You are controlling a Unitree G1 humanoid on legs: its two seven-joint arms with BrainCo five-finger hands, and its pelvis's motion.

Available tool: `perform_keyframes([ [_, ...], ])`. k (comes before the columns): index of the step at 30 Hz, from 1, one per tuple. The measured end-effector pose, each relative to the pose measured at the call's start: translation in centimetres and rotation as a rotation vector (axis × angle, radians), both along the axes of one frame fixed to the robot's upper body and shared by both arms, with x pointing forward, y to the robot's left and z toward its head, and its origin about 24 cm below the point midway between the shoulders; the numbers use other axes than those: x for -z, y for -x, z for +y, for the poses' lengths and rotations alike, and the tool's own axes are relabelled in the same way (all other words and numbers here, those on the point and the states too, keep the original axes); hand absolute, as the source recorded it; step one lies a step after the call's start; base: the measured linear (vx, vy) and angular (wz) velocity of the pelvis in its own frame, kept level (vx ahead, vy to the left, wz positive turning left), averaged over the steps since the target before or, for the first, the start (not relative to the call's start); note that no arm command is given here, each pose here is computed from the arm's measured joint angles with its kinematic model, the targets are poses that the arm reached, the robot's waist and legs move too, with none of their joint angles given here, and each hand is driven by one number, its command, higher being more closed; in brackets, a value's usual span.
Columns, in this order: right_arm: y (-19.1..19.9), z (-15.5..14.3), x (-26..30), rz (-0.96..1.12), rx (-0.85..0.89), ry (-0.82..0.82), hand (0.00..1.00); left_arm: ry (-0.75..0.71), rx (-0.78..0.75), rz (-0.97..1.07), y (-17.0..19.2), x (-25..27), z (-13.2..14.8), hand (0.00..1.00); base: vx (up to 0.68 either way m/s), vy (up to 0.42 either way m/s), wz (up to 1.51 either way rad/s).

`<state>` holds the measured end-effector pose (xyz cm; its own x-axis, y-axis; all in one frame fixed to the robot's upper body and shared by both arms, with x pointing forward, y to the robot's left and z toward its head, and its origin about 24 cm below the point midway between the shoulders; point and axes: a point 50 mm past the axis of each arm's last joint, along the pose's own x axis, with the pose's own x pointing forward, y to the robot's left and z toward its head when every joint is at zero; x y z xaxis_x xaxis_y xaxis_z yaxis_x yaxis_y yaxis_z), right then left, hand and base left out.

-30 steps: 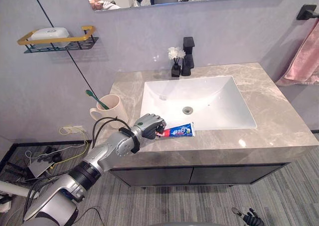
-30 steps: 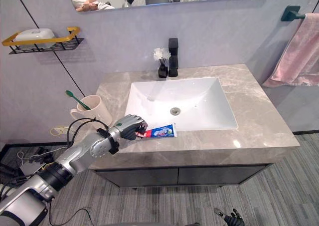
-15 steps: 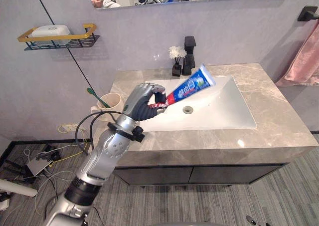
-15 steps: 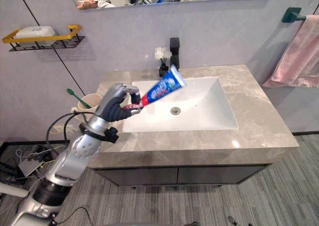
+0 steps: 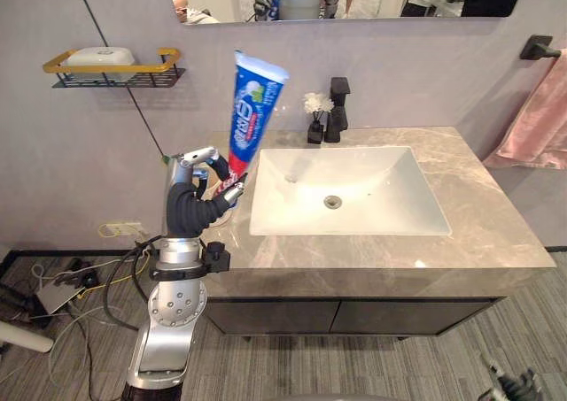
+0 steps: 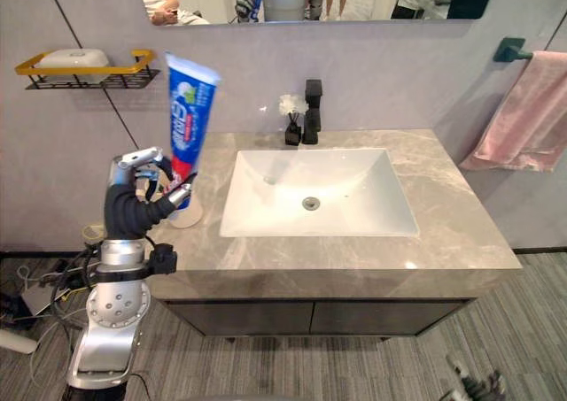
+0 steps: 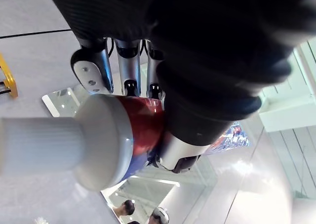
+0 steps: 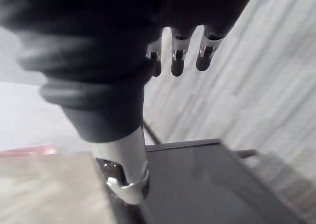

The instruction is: Organize washtable

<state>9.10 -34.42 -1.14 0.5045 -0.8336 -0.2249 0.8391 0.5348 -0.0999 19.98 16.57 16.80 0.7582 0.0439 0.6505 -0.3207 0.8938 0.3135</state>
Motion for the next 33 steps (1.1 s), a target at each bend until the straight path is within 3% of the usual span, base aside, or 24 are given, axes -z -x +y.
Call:
perform_keyframes([
  [5,-2.4,0.4,-8.3,-0.22,-0.083,0.319,0.0,0.002,-0.014,0.031,0.6,0.4,0.6,1.0,-0.03,-0.033,-0.11],
  [9,-4.1,1.2,-11.3,-0.358,-0.133,0.412,0.0,-0.004,0.002,0.053,0.6,0.5,0.5,1.0,-0.02,-0.012,-0.06],
  [13,-7.7,3.7,-14.9,-0.636,-0.317,0.442,0.0,0.007,0.054,0.067,0.4,0.6,0.1,1.0,-0.01,-0.006,-0.06],
  [22,-11.9,9.6,-15.6,-0.861,-0.701,0.227,0.0,0.014,0.18,0.091,-1.0,1.0,-2.1,1.0,-0.02,-0.014,0.1],
  [27,-13.4,14.3,-14.7,-0.928,-0.976,-0.002,0.0,0.007,0.265,0.111,-2.1,1.3,-4.0,1.0,-0.03,-0.011,0.06],
  [33,-14.0,16.7,-14.4,-0.954,-1.102,-0.136,0.0,0.006,0.289,0.112,-2.3,1.4,-4.6,1.0,-0.02,-0.007,0.03],
])
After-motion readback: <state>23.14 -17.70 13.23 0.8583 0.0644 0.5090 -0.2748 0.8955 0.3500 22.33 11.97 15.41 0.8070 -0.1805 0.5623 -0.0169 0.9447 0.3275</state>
